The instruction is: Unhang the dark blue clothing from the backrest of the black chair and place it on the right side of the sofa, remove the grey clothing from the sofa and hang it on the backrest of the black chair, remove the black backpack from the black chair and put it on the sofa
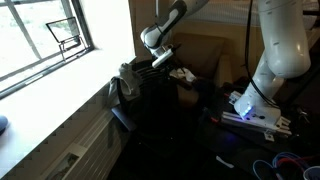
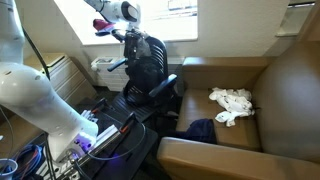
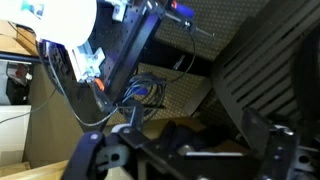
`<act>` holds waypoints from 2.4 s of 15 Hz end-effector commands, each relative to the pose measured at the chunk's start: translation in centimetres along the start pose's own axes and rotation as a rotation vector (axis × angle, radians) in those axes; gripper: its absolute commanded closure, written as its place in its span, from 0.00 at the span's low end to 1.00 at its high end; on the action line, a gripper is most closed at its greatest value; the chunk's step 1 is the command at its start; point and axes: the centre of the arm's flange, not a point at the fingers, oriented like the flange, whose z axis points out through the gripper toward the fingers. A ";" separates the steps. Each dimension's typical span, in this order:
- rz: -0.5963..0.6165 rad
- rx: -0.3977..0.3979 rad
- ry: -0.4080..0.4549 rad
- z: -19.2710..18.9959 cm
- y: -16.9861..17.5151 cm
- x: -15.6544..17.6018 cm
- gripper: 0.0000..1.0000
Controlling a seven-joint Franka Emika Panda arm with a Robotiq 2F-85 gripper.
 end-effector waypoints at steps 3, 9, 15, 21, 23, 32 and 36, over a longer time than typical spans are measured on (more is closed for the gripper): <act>0.291 0.023 0.022 3.1 4.0 4.0 0.00; 0.432 0.050 0.006 3.0 2.2 5.6 0.00; 0.751 0.185 0.106 4.6 1.4 9.9 0.00; 0.855 0.259 0.098 4.2 0.8 10.0 0.00; 0.884 0.350 0.165 3.7 0.0 9.5 0.00; 0.848 0.526 0.268 1.6 -3.3 7.1 0.00; 0.710 0.514 0.107 2.3 -4.1 8.3 0.00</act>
